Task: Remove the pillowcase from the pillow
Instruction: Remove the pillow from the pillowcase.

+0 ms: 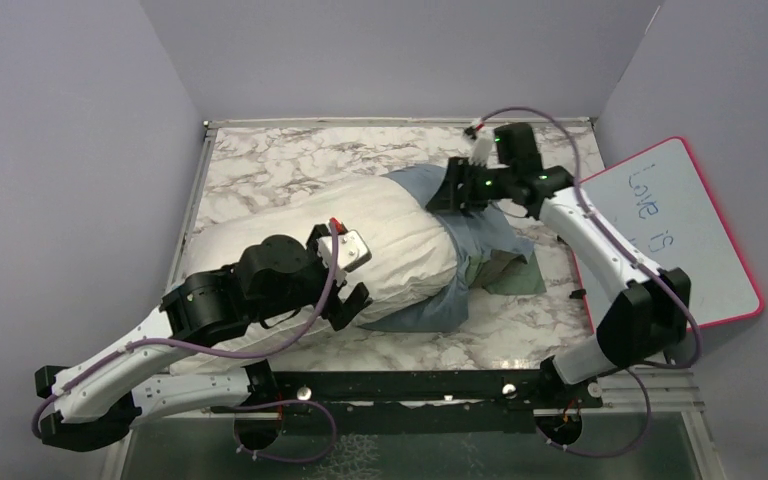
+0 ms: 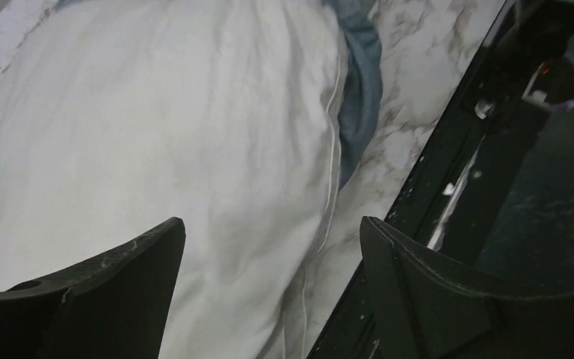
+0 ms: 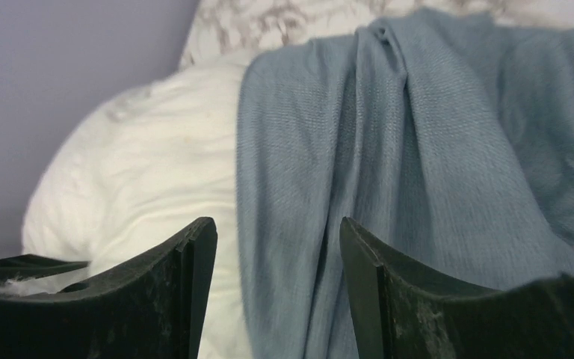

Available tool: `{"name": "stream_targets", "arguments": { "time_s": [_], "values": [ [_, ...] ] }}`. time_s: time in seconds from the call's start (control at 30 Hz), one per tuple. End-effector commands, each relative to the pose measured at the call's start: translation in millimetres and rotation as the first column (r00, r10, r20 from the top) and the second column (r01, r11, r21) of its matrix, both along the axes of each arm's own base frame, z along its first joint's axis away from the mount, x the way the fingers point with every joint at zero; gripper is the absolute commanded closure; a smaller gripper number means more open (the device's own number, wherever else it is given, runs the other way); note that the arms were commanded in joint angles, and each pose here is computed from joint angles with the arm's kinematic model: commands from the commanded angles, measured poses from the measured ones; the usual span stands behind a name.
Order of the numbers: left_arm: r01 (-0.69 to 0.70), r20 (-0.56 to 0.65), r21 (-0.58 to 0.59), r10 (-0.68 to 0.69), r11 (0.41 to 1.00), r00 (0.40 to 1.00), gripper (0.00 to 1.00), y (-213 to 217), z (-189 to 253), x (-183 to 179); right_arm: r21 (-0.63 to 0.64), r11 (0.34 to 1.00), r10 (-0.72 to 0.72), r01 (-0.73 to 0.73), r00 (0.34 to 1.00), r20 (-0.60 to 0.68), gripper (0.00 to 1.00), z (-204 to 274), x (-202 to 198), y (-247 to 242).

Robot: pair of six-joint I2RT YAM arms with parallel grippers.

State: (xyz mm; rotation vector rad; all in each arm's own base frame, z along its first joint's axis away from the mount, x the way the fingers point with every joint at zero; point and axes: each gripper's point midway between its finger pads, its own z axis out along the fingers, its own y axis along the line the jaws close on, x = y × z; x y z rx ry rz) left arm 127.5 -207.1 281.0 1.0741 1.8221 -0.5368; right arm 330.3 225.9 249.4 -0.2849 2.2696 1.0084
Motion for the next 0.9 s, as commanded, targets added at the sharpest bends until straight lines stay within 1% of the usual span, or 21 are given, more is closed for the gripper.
{"name": "stream_targets", "arguments": {
  "time_s": [0.0,0.07,0.13,0.2,0.27,0.3,0.33,0.37,0.43,0.5,0.57,0.6,0.63,0.7,0.73,0.8,0.87],
  "values": [
    [0.024,-0.028,-0.270,-0.033,0.963,0.999,0.07,-27.1,81.0,-9.2,-0.099,0.970,0.212,-0.222,0.972,-0.105,0.43,-45.2,-54.2,48.0],
    [-0.075,-0.016,-0.283,0.073,0.956,0.997,0.02,-24.2,92.2,8.5,-0.132,0.952,0.258,-0.278,0.954,-0.151,0.48,-73.0,-86.0,65.2],
    [-0.205,-0.008,-0.273,0.210,0.940,0.978,0.01,-18.5,93.3,30.7,-0.117,0.938,0.297,-0.327,0.930,-0.216,0.55,-98.3,-120.4,74.6],
    [-0.385,0.011,-0.248,0.400,0.889,0.916,0.01,-4.2,86.6,58.4,-0.105,0.931,0.314,-0.349,0.914,-0.258,0.59,-119.3,-151.8,80.3],
    [-0.527,0.015,-0.222,0.544,0.820,0.839,0.01,7.8,73.1,78.1,-0.139,0.940,0.261,-0.312,0.919,-0.296,0.63,-142.7,-171.3,75.2],
    [-0.577,0.007,-0.208,0.592,0.789,0.806,0.01,12.2,64.1,85.3,-0.140,0.946,0.236,-0.291,0.919,-0.317,0.65,-151.8,-177.6,70.8],
    [-0.624,-0.012,-0.195,0.634,0.757,0.773,0.01,17.2,53.8,93.7,-0.134,0.953,0.217,-0.272,0.920,-0.326,0.65,-156.8,-180.9,67.3],
    [-0.652,-0.041,-0.178,0.656,0.737,0.754,0.01,20.0,41.5,100.4,-0.126,0.958,0.206,-0.258,0.923,-0.324,0.65,-157.6,-183.0,65.0],
    [-0.703,-0.129,-0.130,0.691,0.699,0.711,0.01,29.8,11.0,115.7,-0.110,0.961,0.214,-0.252,0.937,-0.276,0.65,-146.3,-180.2,65.6],
    [-0.745,-0.209,-0.079,0.720,0.662,0.662,0.01,41.6,-21.8,125.2,-0.120,0.970,0.184,-0.212,0.961,-0.207,0.63,-124.8,-167.4,65.4],
    [-0.745,-0.279,-0.041,0.709,0.665,0.648,0.01,41.8,-54.2,126.0,-0.124,0.980,0.145,-0.157,0.984,-0.104,0.59,-92.9,-150.2,65.3],
    [-0.744,-0.320,-0.016,0.701,0.668,0.637,0.04,40.3,-70.1,123.9,-0.132,0.984,0.114,-0.121,0.992,-0.060,0.57,-78.9,-142.4,62.1],
    [-0.743,-0.357,0.015,0.698,0.669,0.621,0.09,39.4,-86.2,120.0,-0.145,0.986,0.079,-0.080,0.997,-0.010,0.53,-64.9,-134.8,56.5],
    [-0.750,-0.410,0.064,0.703,0.658,0.581,0.23,40.8,-111.1,110.7,-0.163,0.986,-0.014,0.029,0.995,0.094,0.48,-34.0,-118.7,40.6],
    [-0.759,-0.430,0.074,0.707,0.647,0.561,0.30,42.4,-120.1,105.9,-0.172,0.979,-0.086,0.112,0.985,0.150,0.43,-19.2,-108.5,28.5],
    [-0.772,-0.461,0.067,0.706,0.632,0.538,0.42,44.3,-130.0,99.0,-0.201,0.938,-0.237,0.283,0.945,0.224,0.34,-0.7,-90.2,-3.5],
    [-0.783,-0.477,0.065,0.708,0.619,0.520,0.53,48.2,-138.6,92.8,-0.242,0.865,-0.384,0.439,0.891,0.242,0.27,1.1,-70.8,-44.1]
  ]
}}
